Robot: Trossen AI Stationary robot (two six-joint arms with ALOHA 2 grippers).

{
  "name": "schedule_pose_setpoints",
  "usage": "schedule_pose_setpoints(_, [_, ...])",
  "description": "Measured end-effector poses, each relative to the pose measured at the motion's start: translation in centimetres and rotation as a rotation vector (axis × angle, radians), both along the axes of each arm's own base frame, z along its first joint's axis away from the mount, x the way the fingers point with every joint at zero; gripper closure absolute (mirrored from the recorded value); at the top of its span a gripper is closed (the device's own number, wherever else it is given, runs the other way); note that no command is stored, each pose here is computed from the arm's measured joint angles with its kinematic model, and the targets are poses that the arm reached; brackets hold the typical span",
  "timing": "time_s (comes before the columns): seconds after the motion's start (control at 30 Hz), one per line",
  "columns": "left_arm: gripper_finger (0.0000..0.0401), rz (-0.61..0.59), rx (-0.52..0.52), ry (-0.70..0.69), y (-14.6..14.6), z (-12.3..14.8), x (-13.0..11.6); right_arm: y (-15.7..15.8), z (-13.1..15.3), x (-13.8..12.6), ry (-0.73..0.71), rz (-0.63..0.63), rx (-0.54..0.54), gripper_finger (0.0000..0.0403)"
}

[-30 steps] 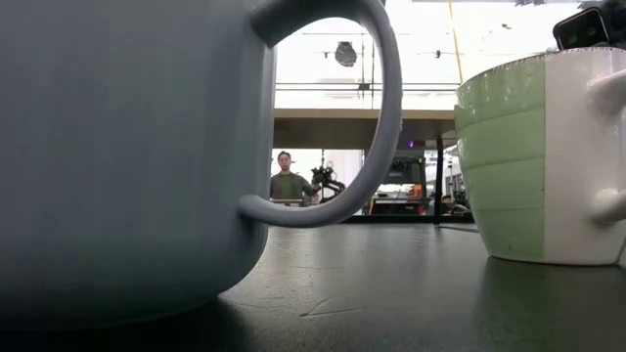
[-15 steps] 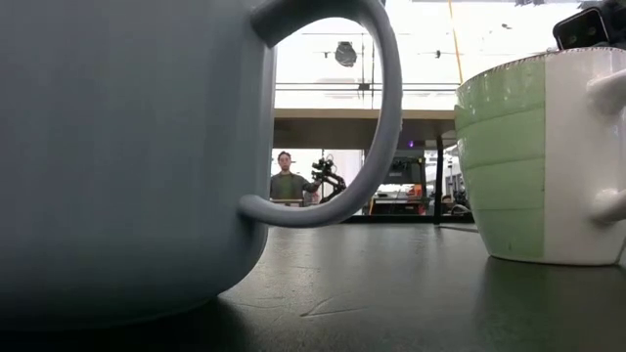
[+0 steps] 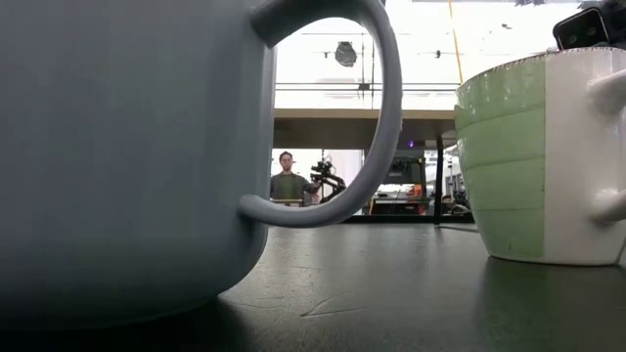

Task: Stack small to large cups/mugs on shelf
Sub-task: Put the gray mug on the shelf

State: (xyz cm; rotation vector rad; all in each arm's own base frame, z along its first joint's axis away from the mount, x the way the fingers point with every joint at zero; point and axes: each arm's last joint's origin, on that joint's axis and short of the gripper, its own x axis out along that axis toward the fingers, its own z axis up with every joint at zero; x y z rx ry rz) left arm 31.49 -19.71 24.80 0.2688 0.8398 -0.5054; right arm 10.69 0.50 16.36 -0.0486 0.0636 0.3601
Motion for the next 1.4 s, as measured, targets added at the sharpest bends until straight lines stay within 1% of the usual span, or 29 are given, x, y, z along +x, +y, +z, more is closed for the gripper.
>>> schedule_pose_setpoints(0.27, [0.0289, 0.017, 0.017, -0.011, 0.1, 0.0, 0.0, 0.0, 0.0, 0.0, 0.000, 0.000, 0.000, 0.0403])
schedule_pose_setpoints(0.5, [0.0265, 0.017, 0.017, -0.010, 0.1, 0.0, 0.0, 0.0, 0.0, 0.0, 0.000, 0.000, 0.000, 0.0403])
schedule_pose_setpoints(1.1, [0.0263, 0.018, 0.023, -0.003, 0.2, -0.1, 0.0, 0.0, 0.0, 0.0, 0.000, 0.000, 0.000, 0.0403])
schedule_pose_setpoints(1.3, [0.0263, 0.013, 0.010, 0.019, 0.3, -0.7, 0.4, 0.0, 0.0, 0.0, 0.000, 0.000, 0.000, 0.0403])
schedule_pose_setpoints(1.4, [0.0263, 0.000, 0.021, 0.036, 0.2, -1.1, 0.4, 0.0, 0.0, 0.0, 0.001, 0.000, 0.000, 0.0403])
